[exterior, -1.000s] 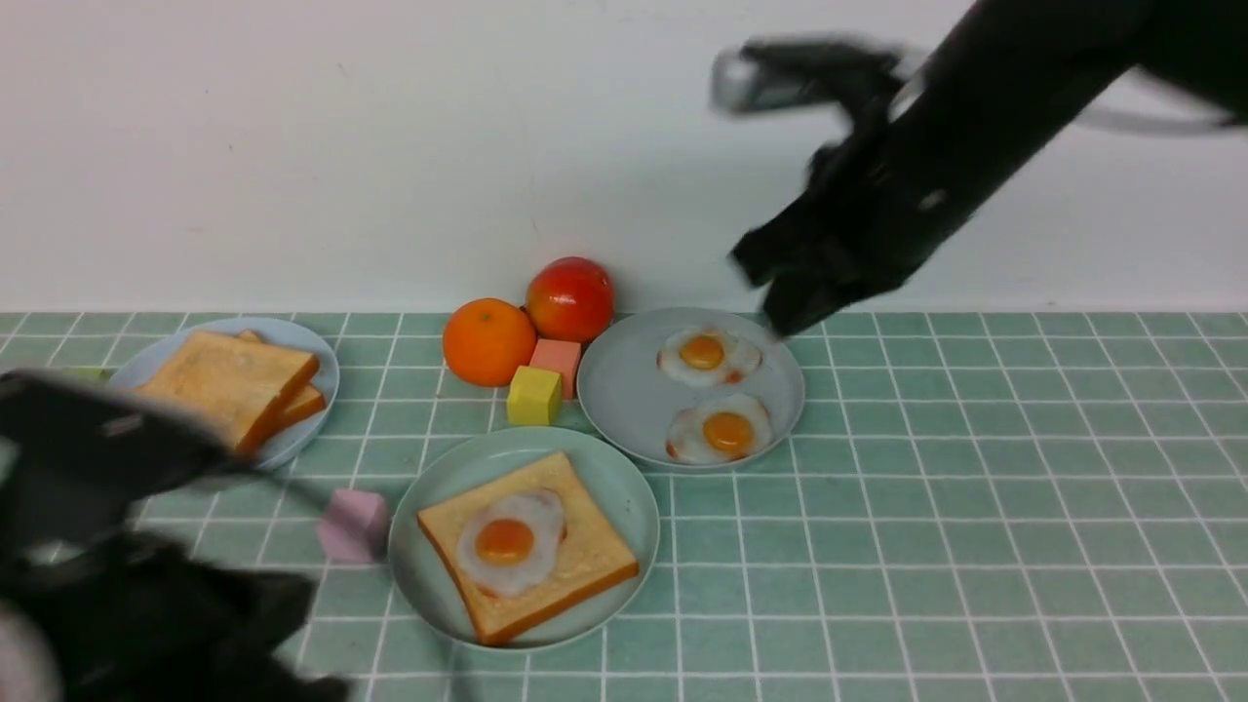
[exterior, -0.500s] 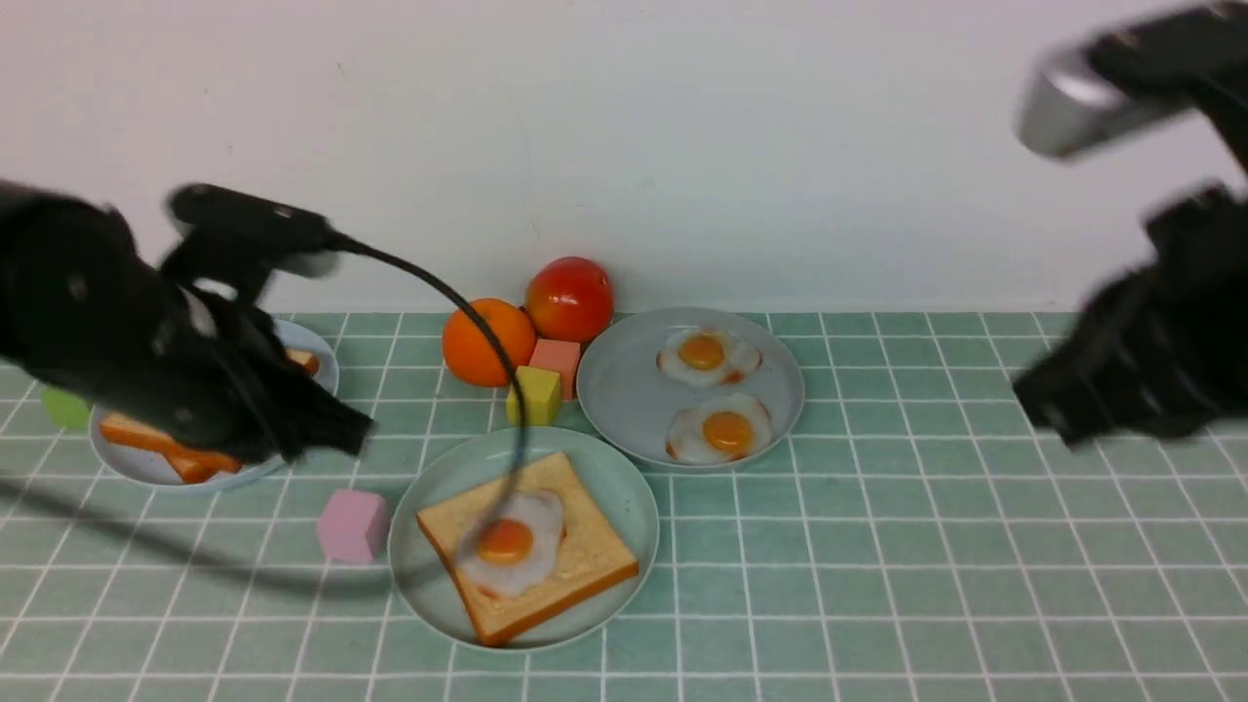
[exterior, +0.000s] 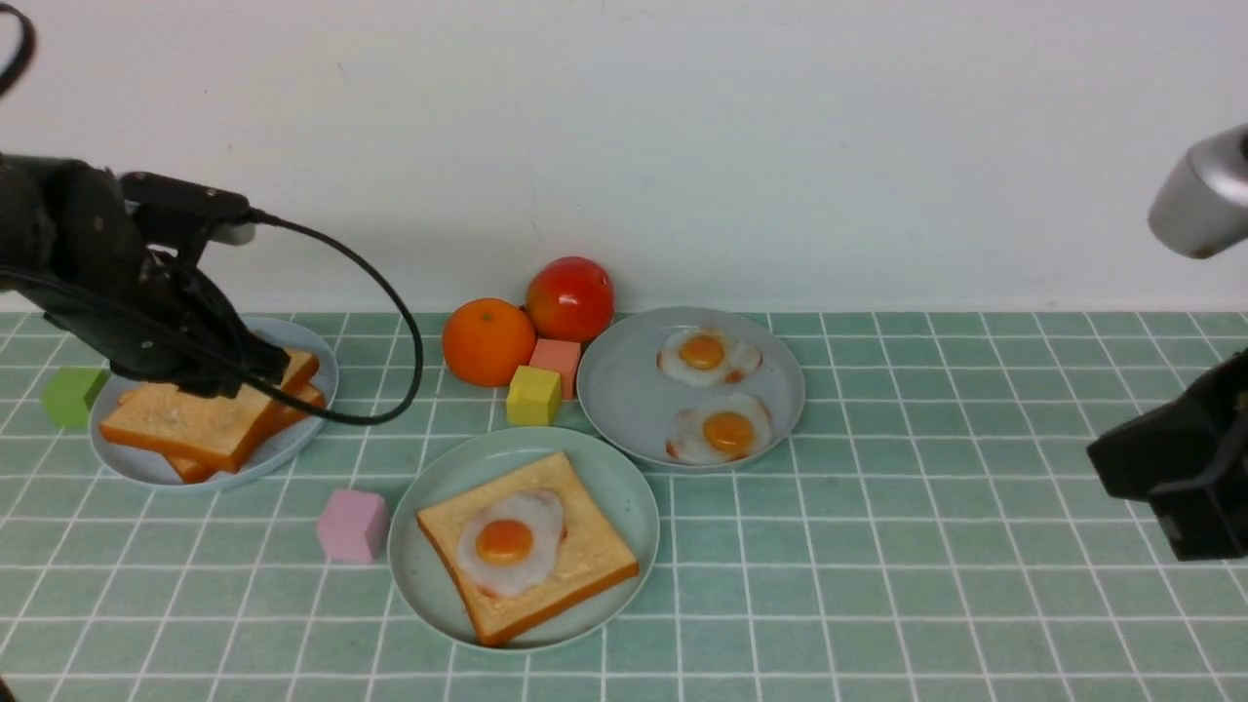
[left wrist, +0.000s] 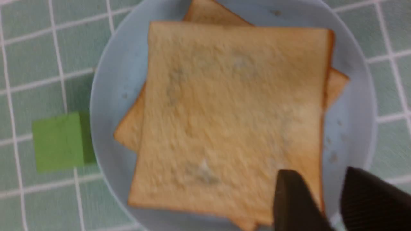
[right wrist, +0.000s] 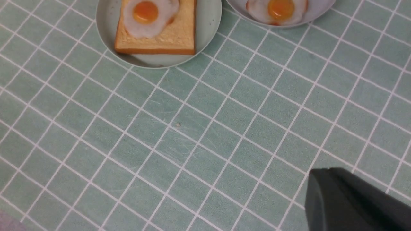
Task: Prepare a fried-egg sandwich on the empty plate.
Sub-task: Use the left arm to grab a slice of bread, then use the left arm to place a slice of bread on the fried egg in the middle
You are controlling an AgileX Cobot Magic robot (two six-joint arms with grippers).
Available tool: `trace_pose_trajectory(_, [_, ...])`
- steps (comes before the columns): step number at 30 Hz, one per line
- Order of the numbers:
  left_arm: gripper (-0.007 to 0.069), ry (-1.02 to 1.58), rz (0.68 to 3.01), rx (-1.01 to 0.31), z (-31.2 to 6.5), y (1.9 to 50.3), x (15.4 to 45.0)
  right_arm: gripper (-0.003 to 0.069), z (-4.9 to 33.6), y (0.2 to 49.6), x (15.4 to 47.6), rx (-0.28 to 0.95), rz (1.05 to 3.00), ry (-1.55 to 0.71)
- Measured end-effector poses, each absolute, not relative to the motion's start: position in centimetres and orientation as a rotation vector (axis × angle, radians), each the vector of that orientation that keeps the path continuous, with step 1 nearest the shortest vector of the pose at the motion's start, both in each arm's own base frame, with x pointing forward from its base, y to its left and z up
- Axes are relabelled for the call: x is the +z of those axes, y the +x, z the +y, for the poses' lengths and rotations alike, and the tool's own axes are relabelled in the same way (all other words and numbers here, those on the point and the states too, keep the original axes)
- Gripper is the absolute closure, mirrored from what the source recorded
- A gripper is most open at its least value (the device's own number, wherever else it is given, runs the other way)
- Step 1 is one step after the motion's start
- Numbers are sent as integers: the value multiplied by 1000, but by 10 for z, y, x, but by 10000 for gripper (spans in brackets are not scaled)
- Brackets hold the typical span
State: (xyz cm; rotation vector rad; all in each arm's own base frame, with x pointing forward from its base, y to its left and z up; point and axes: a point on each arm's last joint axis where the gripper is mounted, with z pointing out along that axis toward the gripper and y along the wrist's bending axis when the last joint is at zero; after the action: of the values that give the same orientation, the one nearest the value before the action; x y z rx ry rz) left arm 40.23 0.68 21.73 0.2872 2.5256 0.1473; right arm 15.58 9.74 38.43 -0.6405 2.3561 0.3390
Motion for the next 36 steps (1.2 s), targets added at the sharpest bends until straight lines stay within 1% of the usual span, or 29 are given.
trace_pose_trajectory(1, [289, 289, 2527, 147, 7, 405, 211, 640, 98, 156, 384, 342, 2357, -640])
trace_pose_trajectory(2, [258, 291, 2530, 146, 7, 407, 207, 638, 98, 156, 384, 342, 2356, -640])
trace_pose_trajectory(3, [244, 291, 2531, 146, 7, 408, 205, 638, 98, 156, 384, 343, 2357, -640])
trace_pose_trajectory(4, [200, 294, 2546, 144, 7, 410, 197, 638, 98, 156, 384, 348, 2354, -638])
trace_pose_trajectory(6, [156, 297, 2563, 141, 7, 412, 188, 638, 98, 156, 384, 348, 2352, -638])
trace_pose_trajectory(8, [132, 302, 2585, 139, 7, 414, 179, 637, 98, 156, 384, 348, 2353, -638])
trace_pose_trajectory(10, [126, 308, 2596, 141, 7, 415, 171, 635, 98, 156, 384, 348, 2353, -637])
trace_pose_trajectory(14, [130, 317, 2598, 148, 7, 417, 168, 629, 98, 156, 384, 348, 2353, -637])
trace_pose_trajectory(16, [163, 321, 2603, 150, 7, 417, 165, 627, 98, 156, 384, 350, 2353, -637])
trace_pose_trajectory(18, [232, 323, 2602, 156, 8, 418, 166, 627, 99, 156, 384, 360, 2355, -636])
trace_pose_trajectory(19, [242, 320, 2603, 155, 8, 418, 166, 627, 99, 155, 384, 362, 2356, -636])
trace_pose_trajectory(20, [309, 314, 2604, 157, 8, 418, 166, 627, 99, 155, 384, 372, 2358, -635])
trace_pose_trajectory(21, [354, 320, 2605, 163, 8, 418, 166, 627, 100, 155, 384, 379, 2359, -634])
trace_pose_trajectory(25, [477, 333, 2602, 178, 9, 417, 171, 625, 101, 154, 384, 398, 2361, -631])
trace_pose_trajectory(27, [556, 344, 2597, 194, 9, 414, 181, 623, 101, 154, 384, 399, 2362, -631])
trace_pose_trajectory(28, [578, 344, 2596, 201, 10, 411, 187, 622, 101, 154, 384, 399, 2363, -631])
trace_pose_trajectory(30, [580, 330, 2574, 203, 10, 406, 204, 620, 100, 154, 384, 398, 2367, -633])
trace_pose_trajectory(31, [580, 327, 2572, 202, 10, 405, 207, 620, 100, 153, 384, 398, 2366, -633])
trace_pose_trajectory(33, [580, 308, 2524, 176, 2, 390, 243, 617, 99, 151, 386, 400, 2359, -632])
trace_pose_trajectory(34, [580, 324, 2505, 161, -6, 382, 254, 615, 98, 149, 387, 402, 2352, -631])
trace_pose_trajectory(35, [580, 356, 2486, 142, -18, 375, 263, 615, 97, 148, 388, 401, 2351, -631])
trace_pose_trajectory(36, [580, 357, 2484, 143, -18, 374, 264, 615, 97, 148, 388, 401, 2350, -631])
